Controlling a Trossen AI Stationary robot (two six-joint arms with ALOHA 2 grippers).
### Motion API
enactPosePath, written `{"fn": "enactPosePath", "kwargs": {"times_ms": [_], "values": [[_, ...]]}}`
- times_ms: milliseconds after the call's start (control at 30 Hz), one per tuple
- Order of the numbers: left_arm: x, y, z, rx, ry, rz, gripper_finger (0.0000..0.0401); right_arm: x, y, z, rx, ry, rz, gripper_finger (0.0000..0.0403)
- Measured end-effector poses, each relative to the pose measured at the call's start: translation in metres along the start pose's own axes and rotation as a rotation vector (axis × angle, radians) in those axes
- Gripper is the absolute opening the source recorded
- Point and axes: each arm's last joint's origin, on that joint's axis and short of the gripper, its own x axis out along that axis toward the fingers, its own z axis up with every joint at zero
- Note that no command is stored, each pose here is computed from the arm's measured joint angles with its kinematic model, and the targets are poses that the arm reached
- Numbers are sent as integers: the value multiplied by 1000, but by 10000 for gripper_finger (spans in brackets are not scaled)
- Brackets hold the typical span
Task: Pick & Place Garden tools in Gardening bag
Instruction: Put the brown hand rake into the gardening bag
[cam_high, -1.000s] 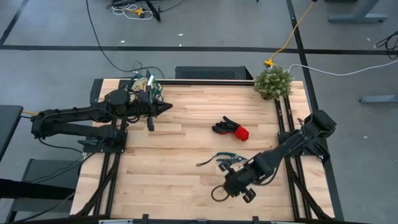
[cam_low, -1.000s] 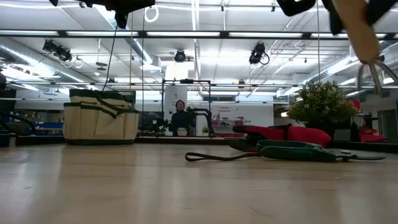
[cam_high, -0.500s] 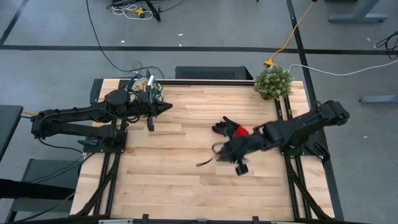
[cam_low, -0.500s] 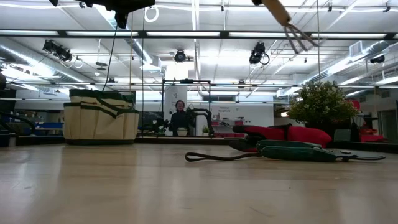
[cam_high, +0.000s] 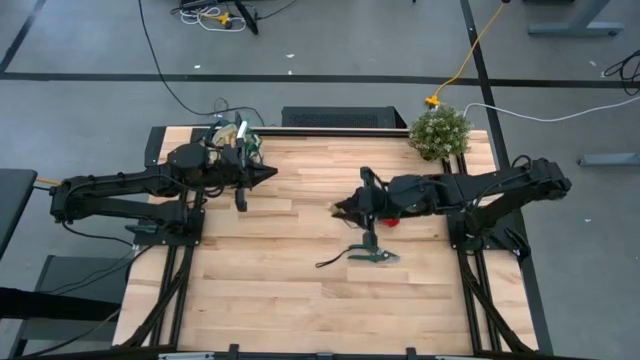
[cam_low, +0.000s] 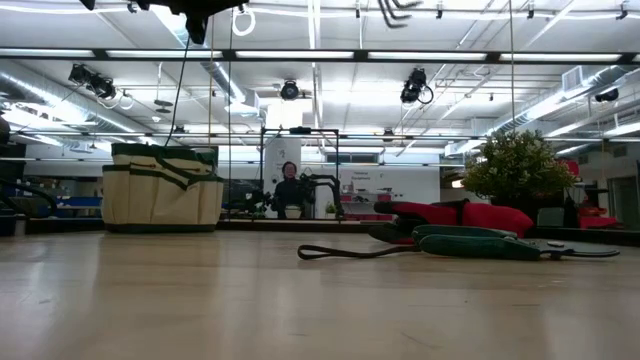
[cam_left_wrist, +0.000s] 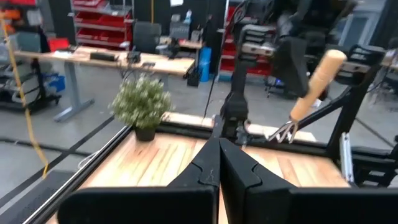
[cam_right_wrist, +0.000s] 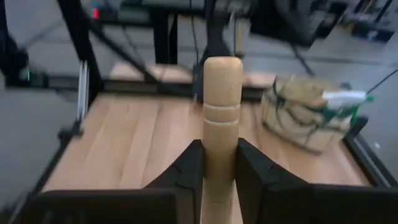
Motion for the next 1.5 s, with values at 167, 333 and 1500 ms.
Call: {"fn": "enactPosePath", "kwargs": {"times_ms": [167, 333, 1500], "values": [[0, -2, 6, 3, -61, -45, 3, 1, -11, 11, 36, -114, -39, 61], [0, -2, 8, 2, -85, -54, 2, 1, -23, 18, 52, -181, -103, 61], [41, -6, 45, -77, -156, -156, 2, 2, -49, 24, 79, -255, -184, 61]]}}
